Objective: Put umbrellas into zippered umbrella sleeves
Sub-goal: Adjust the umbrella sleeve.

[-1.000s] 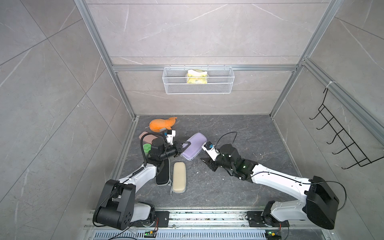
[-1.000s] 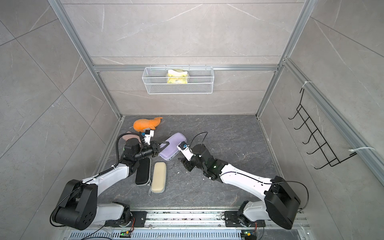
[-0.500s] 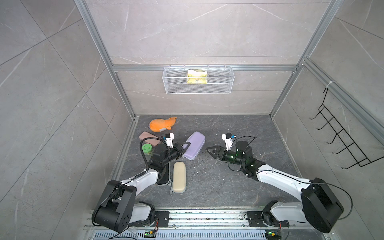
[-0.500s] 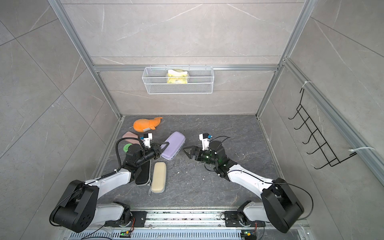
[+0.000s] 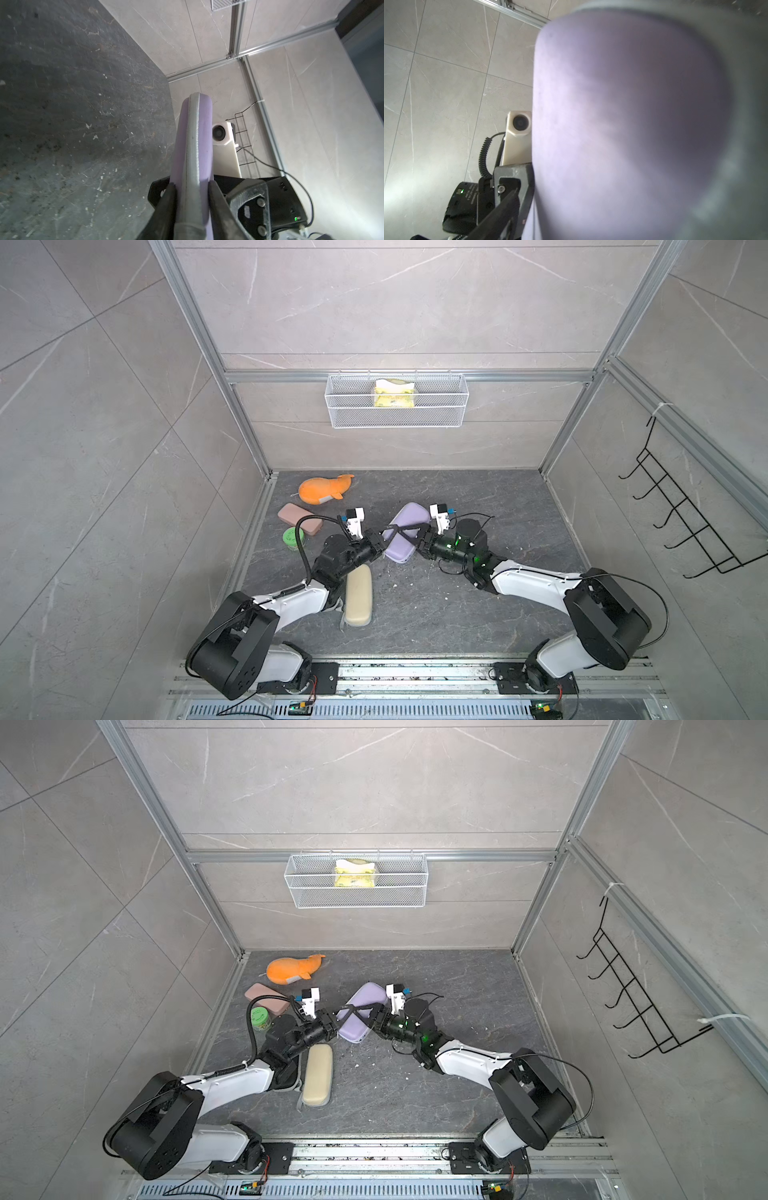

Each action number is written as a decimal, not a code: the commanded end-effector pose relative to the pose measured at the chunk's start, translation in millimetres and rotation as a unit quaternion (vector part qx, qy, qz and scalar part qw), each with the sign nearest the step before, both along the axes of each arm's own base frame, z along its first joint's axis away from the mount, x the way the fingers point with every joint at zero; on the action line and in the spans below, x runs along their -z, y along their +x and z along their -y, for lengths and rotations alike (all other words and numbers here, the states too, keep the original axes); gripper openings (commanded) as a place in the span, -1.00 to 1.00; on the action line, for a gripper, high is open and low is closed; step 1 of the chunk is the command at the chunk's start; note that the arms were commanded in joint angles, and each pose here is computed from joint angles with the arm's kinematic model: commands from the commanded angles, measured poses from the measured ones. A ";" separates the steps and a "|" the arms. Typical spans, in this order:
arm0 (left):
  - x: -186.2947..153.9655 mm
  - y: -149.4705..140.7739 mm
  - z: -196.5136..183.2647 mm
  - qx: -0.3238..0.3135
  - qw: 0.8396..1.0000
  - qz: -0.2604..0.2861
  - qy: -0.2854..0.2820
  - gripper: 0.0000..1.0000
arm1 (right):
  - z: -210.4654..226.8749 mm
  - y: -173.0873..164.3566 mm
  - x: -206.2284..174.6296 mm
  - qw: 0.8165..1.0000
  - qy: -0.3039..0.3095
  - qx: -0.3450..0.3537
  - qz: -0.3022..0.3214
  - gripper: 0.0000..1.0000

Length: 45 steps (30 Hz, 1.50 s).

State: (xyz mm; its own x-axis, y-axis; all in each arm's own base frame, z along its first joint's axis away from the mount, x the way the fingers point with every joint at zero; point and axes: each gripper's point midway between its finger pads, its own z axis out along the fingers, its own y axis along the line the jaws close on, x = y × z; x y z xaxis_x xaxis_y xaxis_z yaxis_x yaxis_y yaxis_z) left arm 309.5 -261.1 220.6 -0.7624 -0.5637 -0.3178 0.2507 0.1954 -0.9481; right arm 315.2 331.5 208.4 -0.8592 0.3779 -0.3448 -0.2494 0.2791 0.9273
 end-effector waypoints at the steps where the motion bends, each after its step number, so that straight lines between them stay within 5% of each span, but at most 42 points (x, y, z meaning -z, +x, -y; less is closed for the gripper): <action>1: -29.0 -7.1 -5.1 -0.003 0.999 0.039 -0.035 0.20 | -7.1 -5.0 -26.4 0.999 0.028 -0.023 0.027 0.21; 3: -23.8 -16.1 -7.0 0.011 0.999 0.035 -0.007 0.42 | -8.4 -11.9 -25.4 0.999 0.020 -0.041 0.025 0.02; 10: -21.3 -28.7 -38.4 0.034 0.998 0.022 0.049 0.53 | -13.3 -37.5 -28.8 0.993 0.007 -0.115 0.022 -0.36; 20: -11.6 -21.3 -26.1 0.087 0.995 0.004 0.049 0.53 | -34.5 -72.4 -44.9 0.977 0.024 -0.205 0.047 -0.43; 32: -35.3 -18.5 -8.1 0.123 0.991 0.055 0.008 -0.12 | -42.7 -77.4 -36.8 0.976 0.019 -0.214 0.042 -0.31; 37: -41.6 -19.9 -8.0 0.137 0.988 0.072 0.006 -0.64 | -25.4 -72.3 -35.2 0.978 0.010 -0.202 0.044 0.16; 42: -52.7 -14.6 -19.0 0.135 0.987 0.090 0.009 -0.80 | 18.1 -58.4 -24.6 0.983 -0.034 -0.168 0.063 0.39; 45: -55.9 -11.9 -21.0 0.140 0.986 0.094 0.010 -0.84 | 44.2 -50.4 -7.8 0.979 -0.124 -0.138 0.088 0.40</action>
